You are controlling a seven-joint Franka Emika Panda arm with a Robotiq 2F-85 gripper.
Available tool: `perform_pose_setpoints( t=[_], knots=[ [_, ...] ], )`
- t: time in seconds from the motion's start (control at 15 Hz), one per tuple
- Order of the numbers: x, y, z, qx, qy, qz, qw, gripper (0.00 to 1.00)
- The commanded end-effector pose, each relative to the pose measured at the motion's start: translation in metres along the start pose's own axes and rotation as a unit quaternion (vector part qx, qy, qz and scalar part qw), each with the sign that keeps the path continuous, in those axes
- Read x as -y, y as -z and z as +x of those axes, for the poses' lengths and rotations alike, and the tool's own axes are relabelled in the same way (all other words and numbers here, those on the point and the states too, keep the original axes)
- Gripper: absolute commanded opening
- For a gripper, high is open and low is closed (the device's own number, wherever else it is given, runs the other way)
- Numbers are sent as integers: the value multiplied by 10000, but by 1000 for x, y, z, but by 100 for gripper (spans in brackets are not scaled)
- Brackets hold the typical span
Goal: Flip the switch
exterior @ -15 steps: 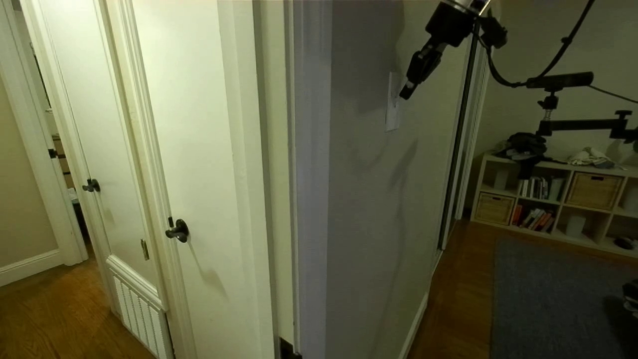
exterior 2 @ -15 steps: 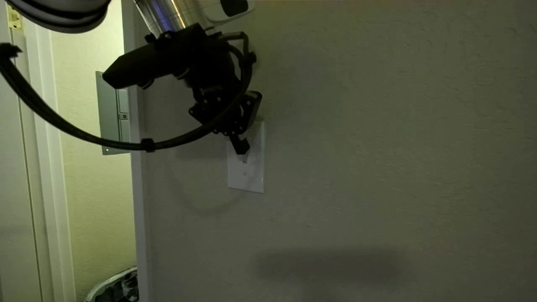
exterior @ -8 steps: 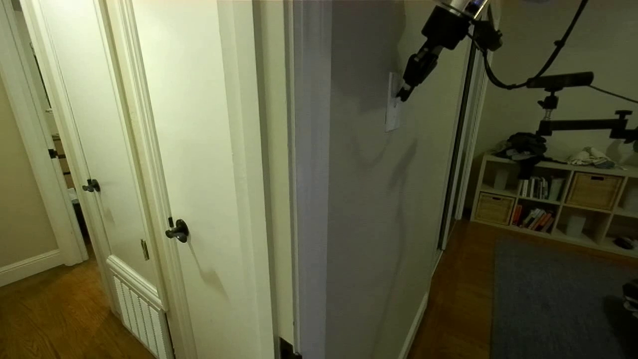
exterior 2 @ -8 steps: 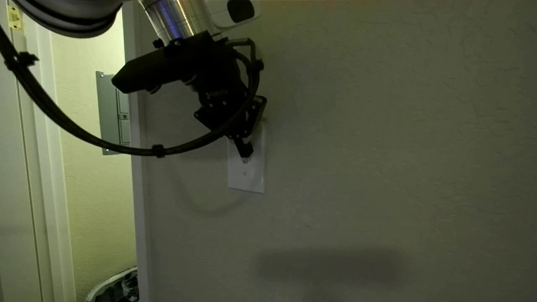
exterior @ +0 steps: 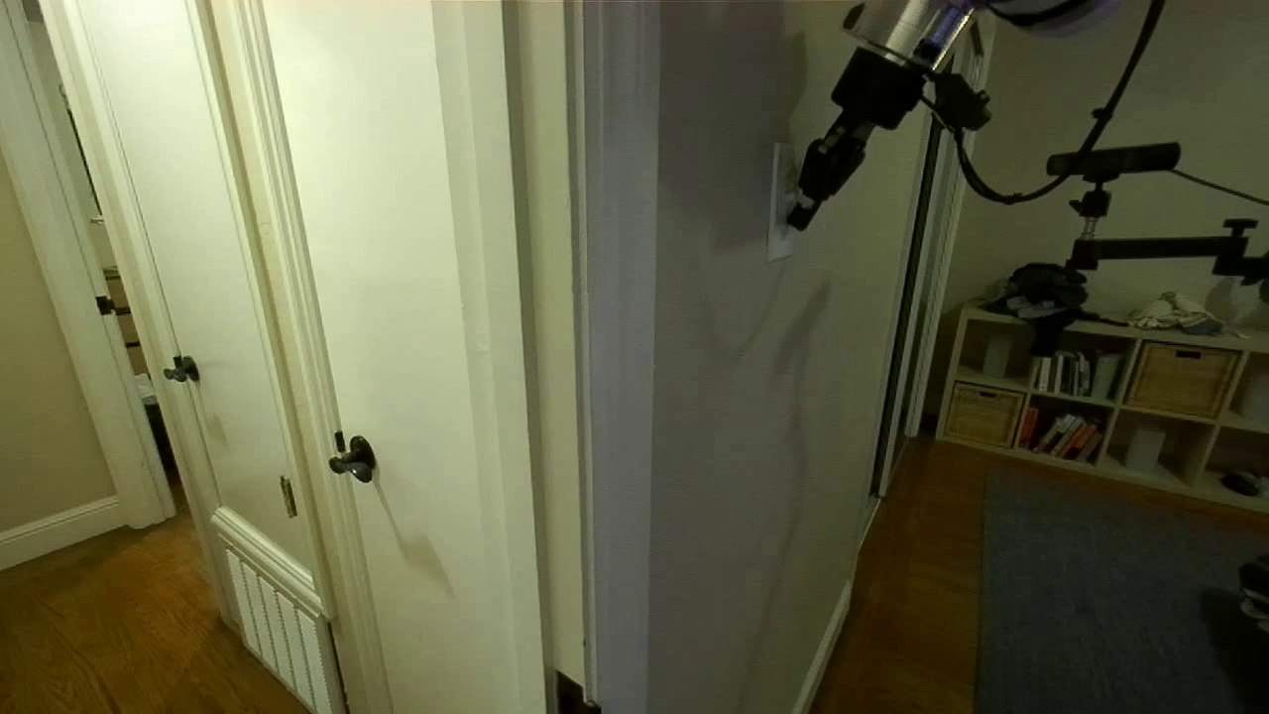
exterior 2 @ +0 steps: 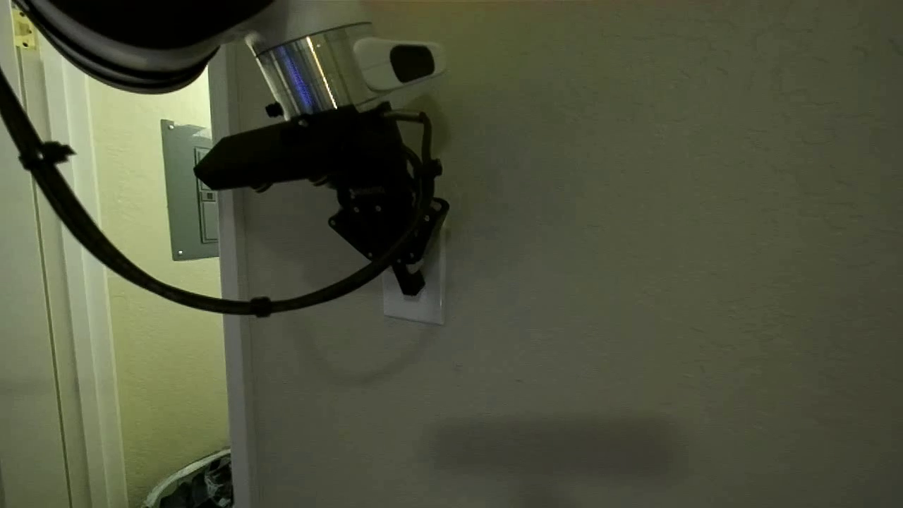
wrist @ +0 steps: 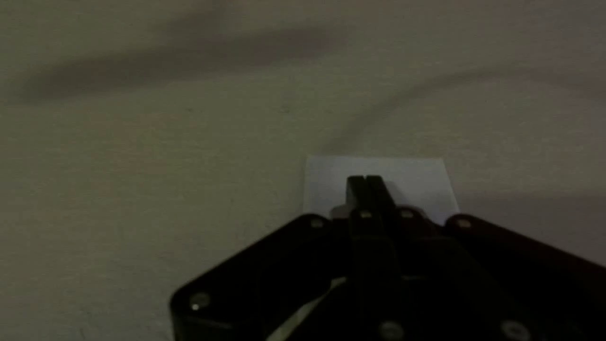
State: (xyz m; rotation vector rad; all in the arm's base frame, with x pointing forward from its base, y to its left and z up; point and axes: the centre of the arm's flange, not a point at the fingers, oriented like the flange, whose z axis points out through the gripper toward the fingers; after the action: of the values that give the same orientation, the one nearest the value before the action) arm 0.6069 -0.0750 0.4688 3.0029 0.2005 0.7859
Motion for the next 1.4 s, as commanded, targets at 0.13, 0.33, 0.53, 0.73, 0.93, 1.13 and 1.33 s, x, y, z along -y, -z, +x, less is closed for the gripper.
perform_pose_setpoints(
  t=[0.13,0.33,0.53,0.73,0.93,1.13,1.33],
  knots=[
    [7,20,-12,365,124,-288,9988,4],
    [9,29,-14,575,124,-357,9976,3],
    [10,41,-11,560,129,-400,9975,4],
    [9,55,-2,333,95,-437,9984,3],
    [8,62,7,176,18,-410,9990,4],
    [8,62,14,109,-29,-323,9994,3],
    [9,57,19,83,-84,-194,9997,4]
  ],
)
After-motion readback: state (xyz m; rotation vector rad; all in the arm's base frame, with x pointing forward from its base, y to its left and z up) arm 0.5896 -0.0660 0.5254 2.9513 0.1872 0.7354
